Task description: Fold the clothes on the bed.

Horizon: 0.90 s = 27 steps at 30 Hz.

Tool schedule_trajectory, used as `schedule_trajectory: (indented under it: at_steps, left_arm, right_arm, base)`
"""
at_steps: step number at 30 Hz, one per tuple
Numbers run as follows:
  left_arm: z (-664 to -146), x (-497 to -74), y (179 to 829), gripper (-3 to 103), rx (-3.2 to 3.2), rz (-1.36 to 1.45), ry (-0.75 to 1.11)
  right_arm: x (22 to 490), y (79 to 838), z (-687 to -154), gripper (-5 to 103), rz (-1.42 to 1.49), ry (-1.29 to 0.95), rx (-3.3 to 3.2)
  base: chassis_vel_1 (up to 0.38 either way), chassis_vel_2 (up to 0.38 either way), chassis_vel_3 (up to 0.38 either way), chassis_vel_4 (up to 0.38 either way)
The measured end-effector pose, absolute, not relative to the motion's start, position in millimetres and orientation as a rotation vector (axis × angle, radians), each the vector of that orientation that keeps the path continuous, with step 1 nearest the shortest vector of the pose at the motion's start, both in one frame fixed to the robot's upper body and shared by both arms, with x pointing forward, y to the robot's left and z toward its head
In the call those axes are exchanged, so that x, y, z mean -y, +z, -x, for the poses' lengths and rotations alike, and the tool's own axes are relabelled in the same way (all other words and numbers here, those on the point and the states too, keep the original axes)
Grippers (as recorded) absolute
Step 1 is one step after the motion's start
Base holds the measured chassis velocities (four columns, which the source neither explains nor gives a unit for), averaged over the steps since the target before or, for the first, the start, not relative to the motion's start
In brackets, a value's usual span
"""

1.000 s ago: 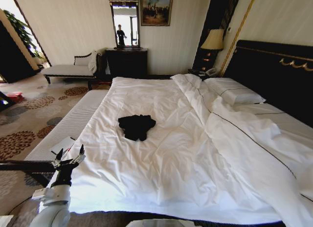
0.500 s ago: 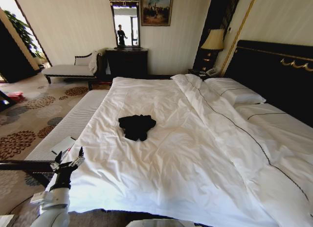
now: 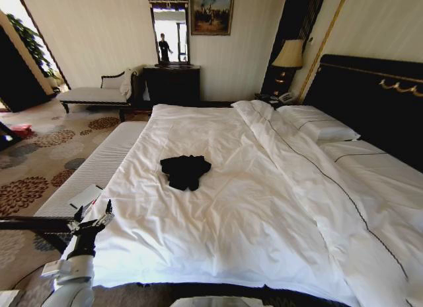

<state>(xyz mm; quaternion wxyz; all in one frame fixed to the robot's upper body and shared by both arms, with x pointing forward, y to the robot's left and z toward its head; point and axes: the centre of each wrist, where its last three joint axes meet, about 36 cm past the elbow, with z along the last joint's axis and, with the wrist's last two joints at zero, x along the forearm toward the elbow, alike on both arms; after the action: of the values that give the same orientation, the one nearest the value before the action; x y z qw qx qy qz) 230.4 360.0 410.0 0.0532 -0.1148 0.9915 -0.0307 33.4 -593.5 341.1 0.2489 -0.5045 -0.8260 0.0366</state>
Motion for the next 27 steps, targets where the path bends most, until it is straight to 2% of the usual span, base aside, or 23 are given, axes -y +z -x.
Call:
schedule_trajectory:
  at_steps: [13,26,27]
  left_arm:
    - [-228.4,-356.7,411.1,100,-3.009,0.353,-0.092]
    - [-223.7,-356.9,415.8,100,-3.010,0.354,-0.077]
    - [-223.0,-356.7,415.9,100,-3.009,0.356,-0.078]
  right_arm:
    - [610.7,295.6,-38.5,0,1.387,0.096,2.144]
    - [607.1,265.3,-52.4,0,1.371,0.039,2.099]
    - [606.4,264.4,-53.5,-3,1.368,0.036,2.097]
  base:
    - [0.000,0.000,0.000,0.000]
    - [0.000,0.000,0.000,0.000]
    - [0.000,0.000,0.000,0.000]
